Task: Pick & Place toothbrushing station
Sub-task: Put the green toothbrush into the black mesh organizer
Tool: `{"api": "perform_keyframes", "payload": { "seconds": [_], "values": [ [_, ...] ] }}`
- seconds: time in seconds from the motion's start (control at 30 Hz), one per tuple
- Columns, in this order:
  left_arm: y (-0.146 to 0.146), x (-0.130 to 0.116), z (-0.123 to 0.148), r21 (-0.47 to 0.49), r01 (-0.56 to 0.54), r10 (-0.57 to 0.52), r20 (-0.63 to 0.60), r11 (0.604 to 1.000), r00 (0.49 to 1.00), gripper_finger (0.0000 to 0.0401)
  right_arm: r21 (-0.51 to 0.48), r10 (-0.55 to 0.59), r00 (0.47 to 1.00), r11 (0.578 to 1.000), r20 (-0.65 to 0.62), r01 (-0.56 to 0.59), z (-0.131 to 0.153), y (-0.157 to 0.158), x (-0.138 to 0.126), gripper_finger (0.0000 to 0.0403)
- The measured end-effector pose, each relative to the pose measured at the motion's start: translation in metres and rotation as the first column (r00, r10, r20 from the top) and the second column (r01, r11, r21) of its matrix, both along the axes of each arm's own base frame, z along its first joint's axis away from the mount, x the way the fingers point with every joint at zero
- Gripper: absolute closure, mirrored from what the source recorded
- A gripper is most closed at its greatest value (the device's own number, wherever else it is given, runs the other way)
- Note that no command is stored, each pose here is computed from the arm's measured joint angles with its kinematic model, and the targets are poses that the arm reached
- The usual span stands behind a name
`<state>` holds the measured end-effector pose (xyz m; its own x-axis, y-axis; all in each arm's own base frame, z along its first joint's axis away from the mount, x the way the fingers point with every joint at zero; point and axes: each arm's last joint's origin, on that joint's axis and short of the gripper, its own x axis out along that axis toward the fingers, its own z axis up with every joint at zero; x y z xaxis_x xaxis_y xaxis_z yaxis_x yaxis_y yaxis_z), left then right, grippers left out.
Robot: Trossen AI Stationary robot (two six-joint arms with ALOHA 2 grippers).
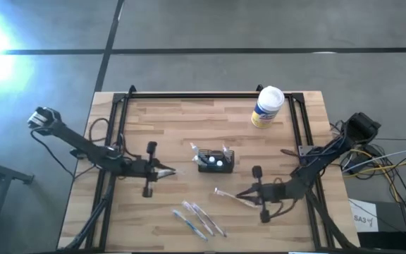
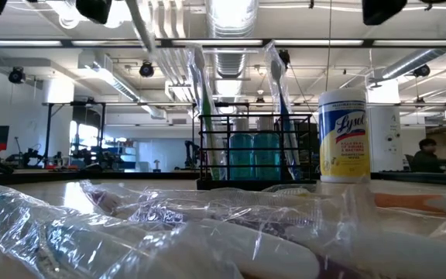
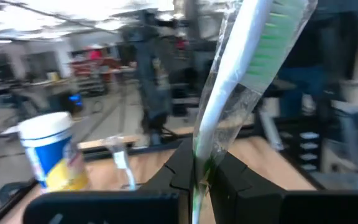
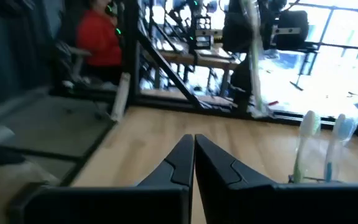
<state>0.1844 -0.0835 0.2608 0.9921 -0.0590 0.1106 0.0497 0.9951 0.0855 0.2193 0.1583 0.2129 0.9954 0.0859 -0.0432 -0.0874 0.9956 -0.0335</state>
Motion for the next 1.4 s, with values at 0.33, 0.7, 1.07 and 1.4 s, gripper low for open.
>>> {"api": "perform_keyframes", "payload": {
  "seconds": [0.33, 0.7, 1.07, 1.4],
  "values": [
    [0.019, -0.041, 0.010, 0.110, 0.090, -0.084, -0.055, 0.990, 0.995, 0.0375, 0.107, 0.030, 0.994, 0.993, 0.103, -0.041, 0.002, -0.049, -0.039, 0.0394],
    [0.034, -0.071, -0.004, 0.120, 0.081, -0.083, 0.012, 0.989, 0.996, 0.0376, 0.164, 0.081, 0.979, 0.980, 0.185, -0.112, -0.011, -0.086, -0.072, 0.0394],
    [0.043, -0.086, -0.031, 0.023, 0.088, -0.089, 0.085, 0.996, 0.992, 0.0376, 0.156, 0.039, 0.952, 0.984, 0.305, -0.090, -0.025, -0.097, -0.090, 0.0394],
    [0.037, -0.078, -0.050, -0.039, 0.133, -0.130, 0.073, 0.990, 0.989, 0.0376, 0.121, 0.031, 0.951, 0.990, 0.306, -0.072, -0.025, -0.097, -0.089, 0.0394]
  ]
}}
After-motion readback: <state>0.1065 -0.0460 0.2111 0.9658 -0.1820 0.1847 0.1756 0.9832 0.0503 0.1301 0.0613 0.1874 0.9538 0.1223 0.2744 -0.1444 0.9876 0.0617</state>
